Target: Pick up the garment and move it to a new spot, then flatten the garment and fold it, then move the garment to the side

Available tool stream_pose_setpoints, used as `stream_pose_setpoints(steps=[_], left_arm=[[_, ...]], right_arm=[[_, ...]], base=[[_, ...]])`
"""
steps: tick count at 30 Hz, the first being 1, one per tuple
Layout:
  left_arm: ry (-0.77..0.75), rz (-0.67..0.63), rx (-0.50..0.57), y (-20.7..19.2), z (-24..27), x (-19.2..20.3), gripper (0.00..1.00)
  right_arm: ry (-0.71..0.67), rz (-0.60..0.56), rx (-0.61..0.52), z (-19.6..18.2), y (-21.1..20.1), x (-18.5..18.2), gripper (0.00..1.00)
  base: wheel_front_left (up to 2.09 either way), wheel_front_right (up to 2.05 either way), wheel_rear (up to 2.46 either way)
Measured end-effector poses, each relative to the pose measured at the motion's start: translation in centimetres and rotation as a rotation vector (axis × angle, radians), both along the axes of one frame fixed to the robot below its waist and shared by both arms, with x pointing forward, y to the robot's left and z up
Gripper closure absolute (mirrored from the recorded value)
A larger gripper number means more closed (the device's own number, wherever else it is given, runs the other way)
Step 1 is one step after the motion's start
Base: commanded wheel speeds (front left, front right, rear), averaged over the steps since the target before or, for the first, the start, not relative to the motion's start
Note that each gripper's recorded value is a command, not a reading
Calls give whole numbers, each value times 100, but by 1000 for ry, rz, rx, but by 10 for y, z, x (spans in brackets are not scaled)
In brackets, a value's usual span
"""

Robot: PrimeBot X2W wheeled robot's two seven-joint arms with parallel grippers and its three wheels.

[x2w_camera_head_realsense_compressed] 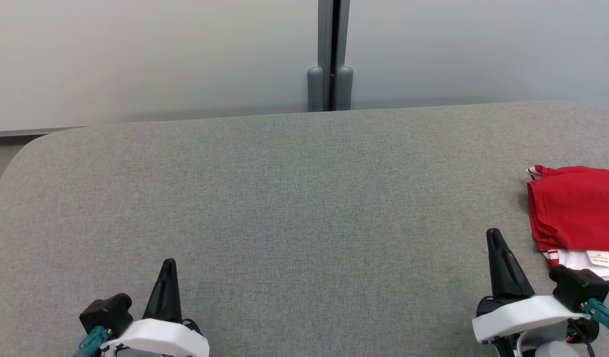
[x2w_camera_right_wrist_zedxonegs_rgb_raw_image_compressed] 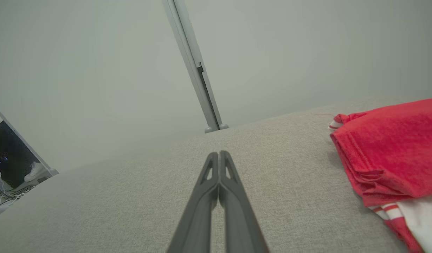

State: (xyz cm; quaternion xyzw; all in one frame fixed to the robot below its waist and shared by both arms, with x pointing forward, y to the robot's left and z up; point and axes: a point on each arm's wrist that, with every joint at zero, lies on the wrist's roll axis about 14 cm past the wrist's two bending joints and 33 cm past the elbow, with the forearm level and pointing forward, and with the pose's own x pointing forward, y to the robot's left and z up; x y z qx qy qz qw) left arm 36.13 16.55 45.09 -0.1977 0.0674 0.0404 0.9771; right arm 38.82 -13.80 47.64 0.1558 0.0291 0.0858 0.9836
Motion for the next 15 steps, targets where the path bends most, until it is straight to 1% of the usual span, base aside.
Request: stream_pose_setpoints(steps=[15], left_arm=[[29, 48, -236, 9, -2, 2, 100]], right_arm=[[57, -80, 241, 2, -17, 2, 100]], base=[[0, 0, 0]])
